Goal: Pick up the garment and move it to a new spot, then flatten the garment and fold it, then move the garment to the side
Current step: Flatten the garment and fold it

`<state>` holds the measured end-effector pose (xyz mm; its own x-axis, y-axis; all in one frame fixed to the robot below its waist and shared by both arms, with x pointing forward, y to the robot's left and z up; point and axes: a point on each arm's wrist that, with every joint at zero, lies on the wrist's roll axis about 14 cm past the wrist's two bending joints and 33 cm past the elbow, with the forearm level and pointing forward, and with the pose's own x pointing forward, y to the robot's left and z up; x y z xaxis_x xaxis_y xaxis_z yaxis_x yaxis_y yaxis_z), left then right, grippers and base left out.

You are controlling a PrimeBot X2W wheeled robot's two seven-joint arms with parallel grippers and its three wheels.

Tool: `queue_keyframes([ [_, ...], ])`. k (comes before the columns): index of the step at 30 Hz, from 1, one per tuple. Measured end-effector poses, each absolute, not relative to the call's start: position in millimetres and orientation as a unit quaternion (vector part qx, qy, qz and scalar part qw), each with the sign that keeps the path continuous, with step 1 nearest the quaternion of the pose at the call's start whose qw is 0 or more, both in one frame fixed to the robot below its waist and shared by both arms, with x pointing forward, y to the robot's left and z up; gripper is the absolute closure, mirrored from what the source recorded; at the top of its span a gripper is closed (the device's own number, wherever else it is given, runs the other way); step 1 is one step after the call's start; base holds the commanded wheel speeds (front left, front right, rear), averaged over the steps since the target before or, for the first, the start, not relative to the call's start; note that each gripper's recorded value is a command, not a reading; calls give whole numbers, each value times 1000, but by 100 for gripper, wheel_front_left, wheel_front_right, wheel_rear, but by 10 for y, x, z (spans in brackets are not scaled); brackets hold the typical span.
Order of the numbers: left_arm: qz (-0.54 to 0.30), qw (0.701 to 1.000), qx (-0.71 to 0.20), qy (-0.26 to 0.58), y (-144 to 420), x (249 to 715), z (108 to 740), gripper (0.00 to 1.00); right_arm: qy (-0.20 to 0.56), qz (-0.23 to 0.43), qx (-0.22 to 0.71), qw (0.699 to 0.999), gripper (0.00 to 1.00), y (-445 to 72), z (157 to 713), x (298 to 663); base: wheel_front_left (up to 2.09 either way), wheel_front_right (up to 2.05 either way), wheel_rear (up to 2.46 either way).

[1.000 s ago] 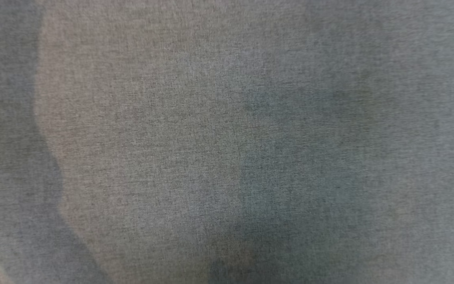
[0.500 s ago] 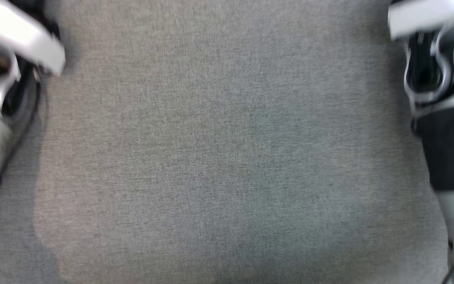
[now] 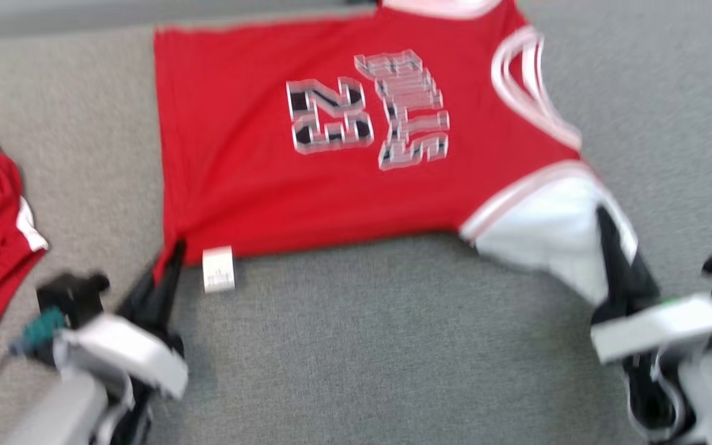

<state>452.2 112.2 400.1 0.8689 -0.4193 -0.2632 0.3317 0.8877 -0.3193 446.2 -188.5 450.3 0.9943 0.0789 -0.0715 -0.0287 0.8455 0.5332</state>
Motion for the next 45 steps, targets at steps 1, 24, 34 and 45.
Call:
queue_keyframes([
  [1, -191, 958, -136, 167, 1119, 4397, 4025, 100, 51, 26, 279, 959, 100, -1880, 4492, 4325, 0, 0, 0],
  [24, -181, 937, -204, 221, 877, 3353, 4262, 100, 61, -57, 267, 960, 100, -2133, 4509, 3352, 0, 0, 0],
  [34, -217, 934, -181, 219, 864, 3844, 4373, 100, 81, 11, 214, 974, 100, -1994, 4617, 4053, 0, 0, 0],
  [45, -226, 923, -158, 269, 841, 4167, 4143, 100, 155, 46, 175, 971, 100, -1881, 4353, 4602, 0, 0, 0],
])
